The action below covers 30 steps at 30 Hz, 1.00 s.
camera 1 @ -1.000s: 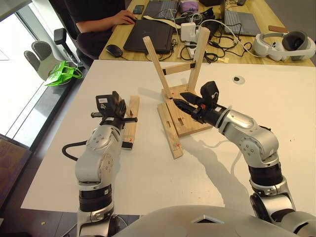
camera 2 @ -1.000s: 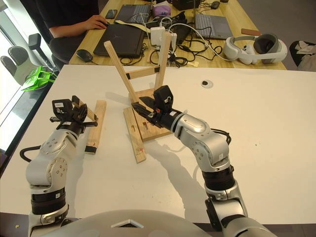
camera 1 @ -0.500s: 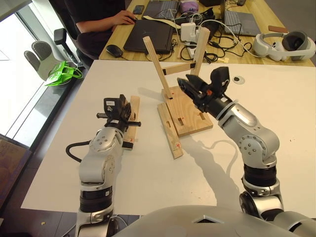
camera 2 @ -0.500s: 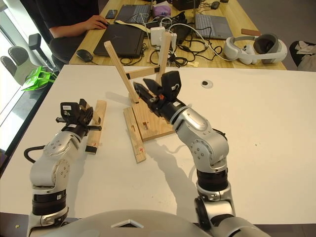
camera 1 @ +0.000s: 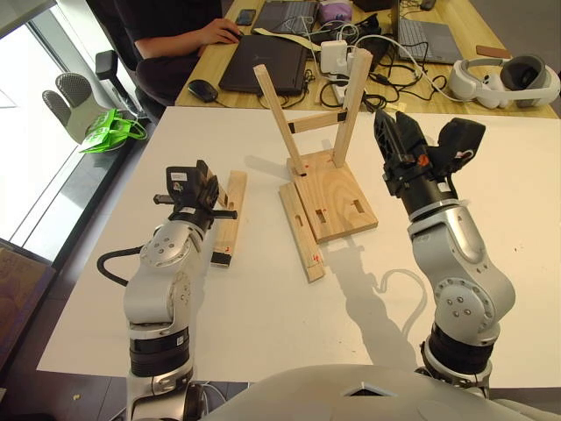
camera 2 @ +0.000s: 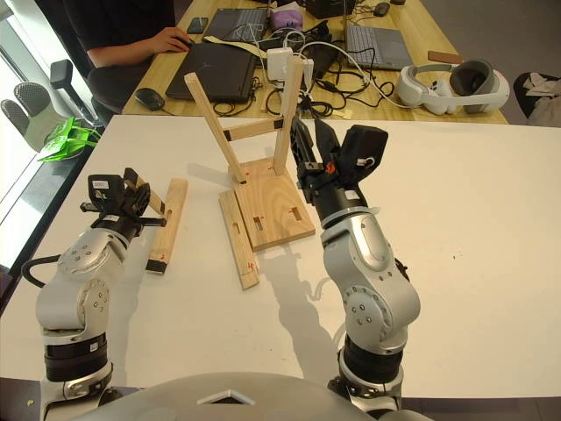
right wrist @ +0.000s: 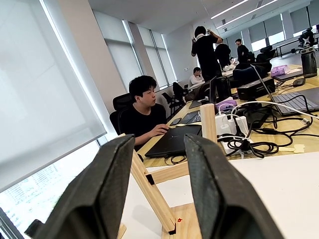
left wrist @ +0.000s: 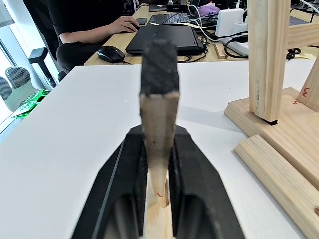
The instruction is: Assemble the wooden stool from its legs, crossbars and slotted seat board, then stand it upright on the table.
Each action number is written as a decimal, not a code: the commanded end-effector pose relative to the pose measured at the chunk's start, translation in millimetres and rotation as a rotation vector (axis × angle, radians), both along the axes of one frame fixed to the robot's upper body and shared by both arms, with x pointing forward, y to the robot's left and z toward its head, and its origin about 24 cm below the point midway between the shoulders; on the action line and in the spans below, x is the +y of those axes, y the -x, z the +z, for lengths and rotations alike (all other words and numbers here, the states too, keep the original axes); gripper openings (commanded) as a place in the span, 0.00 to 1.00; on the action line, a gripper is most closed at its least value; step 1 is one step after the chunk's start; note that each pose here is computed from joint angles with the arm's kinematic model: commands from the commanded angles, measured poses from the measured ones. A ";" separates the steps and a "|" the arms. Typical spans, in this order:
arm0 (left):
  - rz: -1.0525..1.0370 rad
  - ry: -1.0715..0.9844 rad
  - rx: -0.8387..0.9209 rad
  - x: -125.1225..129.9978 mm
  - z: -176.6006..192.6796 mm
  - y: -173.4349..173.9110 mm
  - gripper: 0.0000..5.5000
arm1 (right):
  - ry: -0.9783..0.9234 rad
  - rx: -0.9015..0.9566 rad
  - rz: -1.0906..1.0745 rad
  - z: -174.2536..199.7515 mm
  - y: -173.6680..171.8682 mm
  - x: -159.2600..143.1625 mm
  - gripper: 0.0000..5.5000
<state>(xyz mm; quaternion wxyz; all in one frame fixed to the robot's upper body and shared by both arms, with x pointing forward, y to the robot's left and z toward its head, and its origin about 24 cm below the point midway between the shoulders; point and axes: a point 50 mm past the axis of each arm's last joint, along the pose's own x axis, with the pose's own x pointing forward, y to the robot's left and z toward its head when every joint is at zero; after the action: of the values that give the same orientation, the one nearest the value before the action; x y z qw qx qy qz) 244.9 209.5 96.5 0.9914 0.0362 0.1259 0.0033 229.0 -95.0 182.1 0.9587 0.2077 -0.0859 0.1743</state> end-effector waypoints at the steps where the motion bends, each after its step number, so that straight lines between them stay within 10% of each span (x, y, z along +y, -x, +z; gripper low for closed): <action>1: -0.002 -0.023 0.018 3.9 -3.9 -1.8 0.07 | -0.011 0.004 -0.015 0.6 2.4 -0.3 0.34; 30: 0.015 0.018 0.118 0.3 -23.6 3.3 0.07 | -0.017 0.023 -0.003 0.0 -0.8 0.7 0.34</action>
<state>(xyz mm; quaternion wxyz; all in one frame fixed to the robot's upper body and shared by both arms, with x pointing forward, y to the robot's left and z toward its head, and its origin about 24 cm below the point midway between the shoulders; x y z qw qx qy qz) 245.0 209.4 80.8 0.9873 0.0370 0.1543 0.0003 228.9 -95.2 181.8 0.9584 0.2144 -0.0813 0.1698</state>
